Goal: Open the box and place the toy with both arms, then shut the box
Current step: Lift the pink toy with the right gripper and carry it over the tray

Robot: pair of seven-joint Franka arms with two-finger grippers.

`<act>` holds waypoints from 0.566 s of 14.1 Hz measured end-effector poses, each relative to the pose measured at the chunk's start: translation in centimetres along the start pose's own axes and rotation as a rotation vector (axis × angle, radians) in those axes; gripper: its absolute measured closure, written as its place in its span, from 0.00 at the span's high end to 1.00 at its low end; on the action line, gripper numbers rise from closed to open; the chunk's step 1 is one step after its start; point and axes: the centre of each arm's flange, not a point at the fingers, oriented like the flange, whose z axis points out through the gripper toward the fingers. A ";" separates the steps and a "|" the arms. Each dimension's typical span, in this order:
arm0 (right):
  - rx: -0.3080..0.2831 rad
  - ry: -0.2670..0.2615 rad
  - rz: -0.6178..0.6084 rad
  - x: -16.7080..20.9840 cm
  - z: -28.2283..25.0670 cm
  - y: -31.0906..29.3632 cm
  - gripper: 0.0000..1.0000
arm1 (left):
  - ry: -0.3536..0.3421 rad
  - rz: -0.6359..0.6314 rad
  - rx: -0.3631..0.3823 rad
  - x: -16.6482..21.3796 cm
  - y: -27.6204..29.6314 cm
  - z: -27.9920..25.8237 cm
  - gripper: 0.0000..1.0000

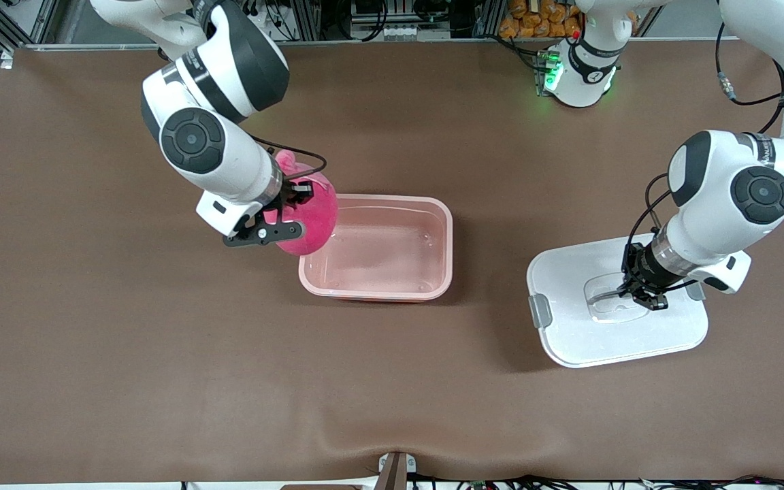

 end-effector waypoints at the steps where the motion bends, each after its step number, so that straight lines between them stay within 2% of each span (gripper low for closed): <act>1: 0.015 0.003 0.014 0.4 -0.2 -0.3 0.12 | 0.000 0.003 0.000 -0.1 -0.1 -0.1 0.07; 8: 0.067 0.027 0.135 3.3 0.9 -2.4 0.12 | -0.006 0.021 -0.003 -1.3 -0.5 -0.4 0.07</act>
